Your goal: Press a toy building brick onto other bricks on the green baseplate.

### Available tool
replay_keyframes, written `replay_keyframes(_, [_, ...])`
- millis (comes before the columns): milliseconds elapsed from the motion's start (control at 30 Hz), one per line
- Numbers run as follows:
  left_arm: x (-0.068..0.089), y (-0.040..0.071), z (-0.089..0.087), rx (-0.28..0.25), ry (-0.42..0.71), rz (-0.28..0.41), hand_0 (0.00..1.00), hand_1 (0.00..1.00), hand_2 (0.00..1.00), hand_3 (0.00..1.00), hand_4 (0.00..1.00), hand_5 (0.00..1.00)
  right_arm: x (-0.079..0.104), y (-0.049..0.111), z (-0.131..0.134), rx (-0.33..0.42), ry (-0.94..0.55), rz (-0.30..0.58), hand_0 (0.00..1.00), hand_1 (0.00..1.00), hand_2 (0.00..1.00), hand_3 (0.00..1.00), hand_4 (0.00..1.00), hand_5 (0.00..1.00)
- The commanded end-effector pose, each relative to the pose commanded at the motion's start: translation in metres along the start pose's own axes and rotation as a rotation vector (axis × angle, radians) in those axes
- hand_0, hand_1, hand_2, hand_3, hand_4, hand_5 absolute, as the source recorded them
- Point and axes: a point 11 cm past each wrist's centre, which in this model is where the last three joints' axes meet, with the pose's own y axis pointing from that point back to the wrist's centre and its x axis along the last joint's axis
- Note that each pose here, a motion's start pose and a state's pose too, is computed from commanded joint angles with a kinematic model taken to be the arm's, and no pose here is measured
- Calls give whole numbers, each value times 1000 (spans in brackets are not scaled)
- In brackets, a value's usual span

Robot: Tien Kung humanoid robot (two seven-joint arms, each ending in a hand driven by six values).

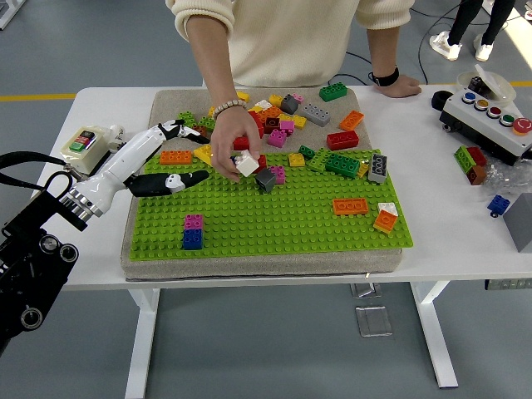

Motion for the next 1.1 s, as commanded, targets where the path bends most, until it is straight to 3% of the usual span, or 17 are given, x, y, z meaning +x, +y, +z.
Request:
replay_keyframes(333, [-5, 2, -2, 6, -2, -15, 920, 733, 716, 663, 914, 749, 3, 0, 2, -3, -16, 8, 733, 654, 704, 587, 910, 498])
replay_keyframes(367, [-5, 2, -2, 7, -2, -16, 916, 731, 717, 662, 973, 635, 3, 0, 2, -2, -17, 9, 733, 654, 704, 587, 910, 498])
replay_keyframes(533, [-6, 3, -8, 22, -25, -25, 916, 731, 717, 662, 973, 635, 1, 0, -1, 5, -24, 10, 733, 654, 704, 587, 910, 498])
replay_keyframes(567, [-7, 3, -8, 23, -26, -25, 906, 728, 717, 670, 998, 548, 1, 0, -1, 5, -24, 10, 732, 654, 704, 587, 910, 498])
replay_keyframes(733, [-5, 3, -10, 26, -35, -22, 906, 728, 717, 670, 998, 548, 2, 0, 0, 3, -26, 9, 732, 654, 704, 587, 910, 498])
replay_keyframes(767, [-4, 4, -10, 28, -35, -21, 897, 731, 721, 716, 998, 420, 2, 0, 0, 3, -28, 9, 733, 654, 704, 587, 910, 498])
replay_keyframes(933, [-5, 4, -13, 41, -36, -37, 897, 731, 721, 716, 998, 420, 1, 0, 0, 5, -28, 10, 733, 654, 704, 587, 910, 498])
replay_keyframes(967, [-6, 4, -14, 42, -36, -42, 899, 743, 745, 779, 998, 379, 1, 0, 0, 5, -27, 10, 733, 654, 704, 587, 910, 498])
replay_keyframes(1100, [-12, 4, -15, 55, -33, -87, 899, 743, 745, 779, 998, 379, 2, 0, 0, 5, -20, 12, 733, 654, 704, 587, 910, 498])
